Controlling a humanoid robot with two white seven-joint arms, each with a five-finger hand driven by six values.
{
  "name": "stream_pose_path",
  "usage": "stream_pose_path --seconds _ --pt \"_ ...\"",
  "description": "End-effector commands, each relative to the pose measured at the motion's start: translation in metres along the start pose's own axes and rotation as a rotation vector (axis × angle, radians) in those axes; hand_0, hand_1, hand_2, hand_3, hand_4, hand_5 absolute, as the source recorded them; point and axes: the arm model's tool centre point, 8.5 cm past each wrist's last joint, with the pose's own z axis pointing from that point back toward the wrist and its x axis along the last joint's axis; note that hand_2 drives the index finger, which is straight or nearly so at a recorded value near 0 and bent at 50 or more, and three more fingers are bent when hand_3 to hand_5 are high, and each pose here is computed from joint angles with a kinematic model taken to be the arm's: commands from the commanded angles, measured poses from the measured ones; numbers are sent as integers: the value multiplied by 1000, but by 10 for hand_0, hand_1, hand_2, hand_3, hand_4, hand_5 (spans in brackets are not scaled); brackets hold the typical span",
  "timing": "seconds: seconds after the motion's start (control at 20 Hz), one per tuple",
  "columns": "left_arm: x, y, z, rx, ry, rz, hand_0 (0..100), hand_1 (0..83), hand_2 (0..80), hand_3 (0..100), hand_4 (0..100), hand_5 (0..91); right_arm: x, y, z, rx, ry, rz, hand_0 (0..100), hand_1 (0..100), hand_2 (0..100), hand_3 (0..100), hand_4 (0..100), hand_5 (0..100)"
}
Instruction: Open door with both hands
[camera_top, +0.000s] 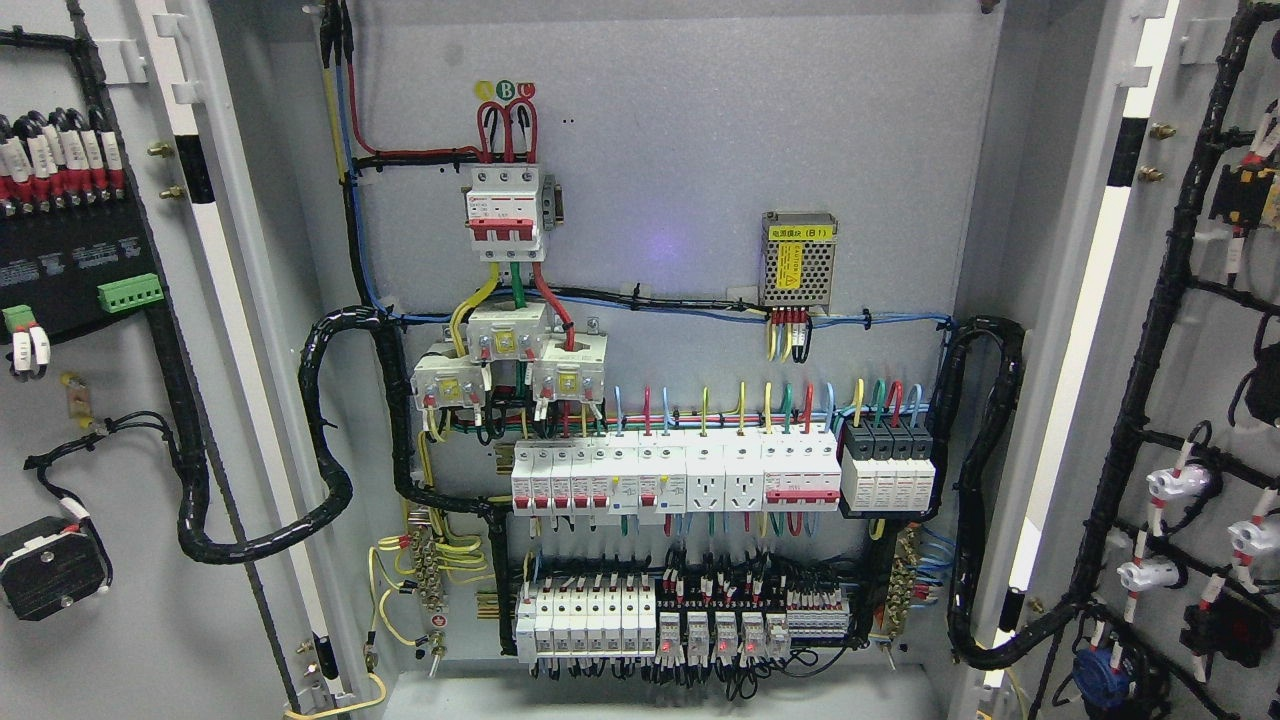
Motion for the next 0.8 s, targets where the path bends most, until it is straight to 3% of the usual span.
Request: stream_pose_path --seconds 0.0,0.4,0.75 --pt "-13 -14 -1 12 50 -2 0 0 0 0 0 0 -53 2 15 -11 242 -67 191 0 0 0 0 0" --pt "16 -36 -5 -19 -33 19 0 0 0 0 0 0 -72 45 14 35 349 -145 191 0 0 0 0 0" --pt "18 -52 -6 -47 -34 22 0 0 0 0 0 0 -79 53 16 37 374 -172 191 0 0 0 0 0"
